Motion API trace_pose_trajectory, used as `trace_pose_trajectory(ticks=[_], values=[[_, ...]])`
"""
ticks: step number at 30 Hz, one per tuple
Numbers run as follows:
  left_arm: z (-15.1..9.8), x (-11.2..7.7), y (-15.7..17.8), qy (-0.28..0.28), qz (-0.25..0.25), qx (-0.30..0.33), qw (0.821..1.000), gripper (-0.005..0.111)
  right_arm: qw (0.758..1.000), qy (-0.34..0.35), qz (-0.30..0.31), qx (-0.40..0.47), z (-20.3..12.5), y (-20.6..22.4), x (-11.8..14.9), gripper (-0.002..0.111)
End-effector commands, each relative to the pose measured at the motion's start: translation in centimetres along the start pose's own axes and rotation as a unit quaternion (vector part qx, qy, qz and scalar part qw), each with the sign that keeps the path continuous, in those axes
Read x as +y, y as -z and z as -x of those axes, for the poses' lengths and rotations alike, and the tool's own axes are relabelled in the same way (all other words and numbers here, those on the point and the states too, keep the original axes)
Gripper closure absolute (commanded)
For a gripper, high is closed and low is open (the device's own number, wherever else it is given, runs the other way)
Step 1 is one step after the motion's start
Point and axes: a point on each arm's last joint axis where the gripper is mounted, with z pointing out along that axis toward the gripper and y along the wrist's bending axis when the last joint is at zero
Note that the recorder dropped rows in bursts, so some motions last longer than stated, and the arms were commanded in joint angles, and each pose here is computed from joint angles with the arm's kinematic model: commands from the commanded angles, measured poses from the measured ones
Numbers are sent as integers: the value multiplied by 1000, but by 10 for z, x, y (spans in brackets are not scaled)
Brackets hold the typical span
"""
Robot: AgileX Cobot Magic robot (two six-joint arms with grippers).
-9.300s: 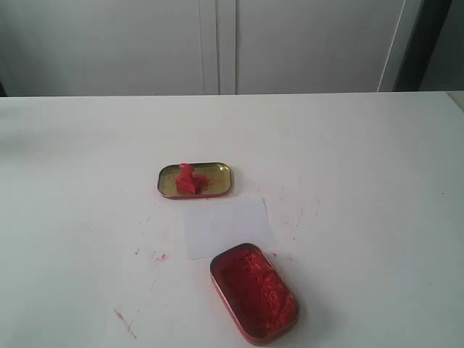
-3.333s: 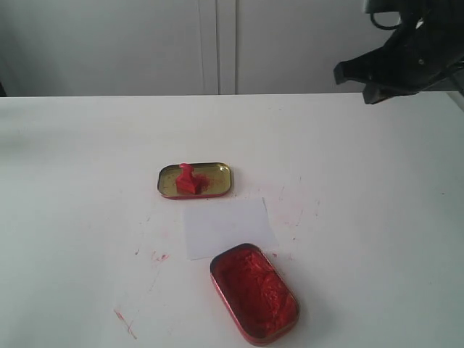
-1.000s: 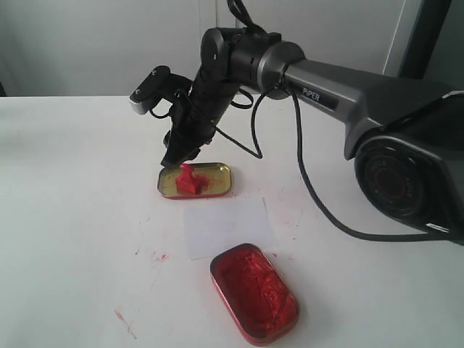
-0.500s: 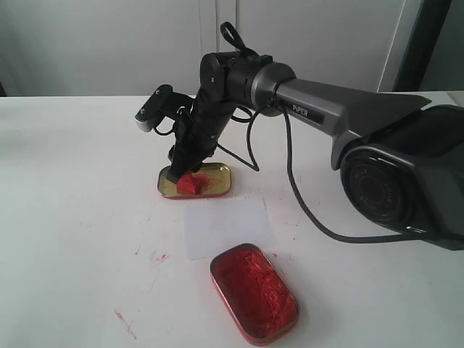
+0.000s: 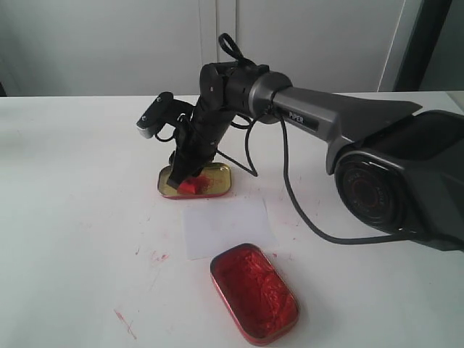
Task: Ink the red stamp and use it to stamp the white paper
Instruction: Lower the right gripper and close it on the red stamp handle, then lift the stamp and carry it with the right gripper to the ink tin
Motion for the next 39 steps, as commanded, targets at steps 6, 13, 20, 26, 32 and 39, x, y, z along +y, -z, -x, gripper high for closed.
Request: trace_pose_trajectory(ticks=[6,13,20,26,32,39], values=[[-1,0,0,-1,0,1,1000,107,1000,-21,-3,0,-4,-1,-5,70],[-1,0,0,-1,0,1,1000,107,999,-22,18,26,-11,-9,-1,77],[-1,0,0,-1,0,1,1000,107,999,-22,16,24,-11,-8,-2,101],[-1,0,0,-1,0,1,1000,107,998,-56,11,18,-7,-3,-3,108],[-1,0,0,-1,0,1,1000,107,996,-90,0,0,1,15,-5,108],[-1,0,0,-1,0,1,1000,107,995,-97,-13,-19,9,32,-7,108]])
